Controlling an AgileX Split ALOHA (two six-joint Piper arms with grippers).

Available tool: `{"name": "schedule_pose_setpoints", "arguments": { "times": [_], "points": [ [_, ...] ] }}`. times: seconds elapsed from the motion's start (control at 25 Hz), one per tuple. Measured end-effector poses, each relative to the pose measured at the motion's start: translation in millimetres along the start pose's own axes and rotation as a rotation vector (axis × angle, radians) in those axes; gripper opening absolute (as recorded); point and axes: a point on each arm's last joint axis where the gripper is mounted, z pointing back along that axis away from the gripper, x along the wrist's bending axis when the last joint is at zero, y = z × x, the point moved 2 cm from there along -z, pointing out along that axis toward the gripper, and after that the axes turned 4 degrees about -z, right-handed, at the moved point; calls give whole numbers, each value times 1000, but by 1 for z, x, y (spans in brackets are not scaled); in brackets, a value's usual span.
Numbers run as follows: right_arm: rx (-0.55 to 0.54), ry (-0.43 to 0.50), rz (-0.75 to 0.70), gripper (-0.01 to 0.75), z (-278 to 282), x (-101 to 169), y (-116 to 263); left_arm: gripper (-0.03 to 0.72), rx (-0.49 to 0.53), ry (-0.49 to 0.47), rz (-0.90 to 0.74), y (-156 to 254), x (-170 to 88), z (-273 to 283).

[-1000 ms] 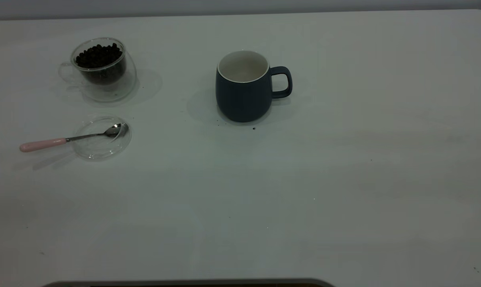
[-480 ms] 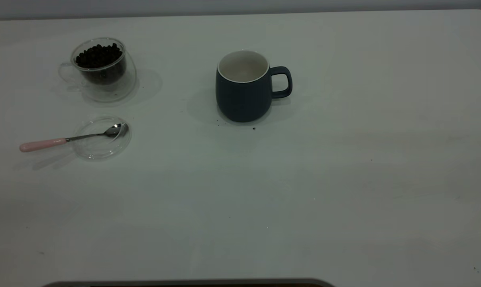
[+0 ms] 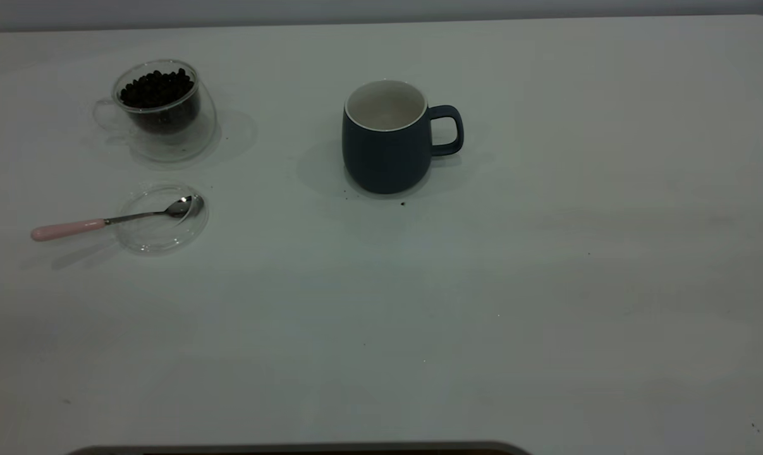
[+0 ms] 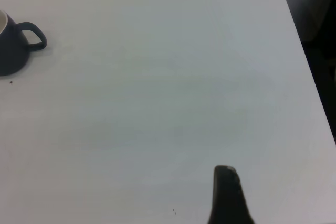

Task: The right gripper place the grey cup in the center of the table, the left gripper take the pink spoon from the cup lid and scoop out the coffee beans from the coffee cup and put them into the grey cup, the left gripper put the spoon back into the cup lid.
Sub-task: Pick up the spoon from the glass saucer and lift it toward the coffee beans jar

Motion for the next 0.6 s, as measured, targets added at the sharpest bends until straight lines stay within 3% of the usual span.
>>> {"name": "schedule_pose_setpoints", "arguments": {
  "times": [0.16, 0.32, 0.48, 0.6],
  "points": [
    [0, 0, 0, 537, 0, 0, 0, 504, 43, 12, 14, -16, 0, -7],
    [0, 0, 0, 537, 0, 0, 0, 503, 83, -17, 102, -58, 5, -27],
    [0, -1, 0, 537, 0, 0, 0, 502, 198, -166, 224, -90, 24, -68],
    [0, -1, 0, 537, 0, 0, 0, 502, 295, -276, 209, -100, 39, -103]
  ]
}}
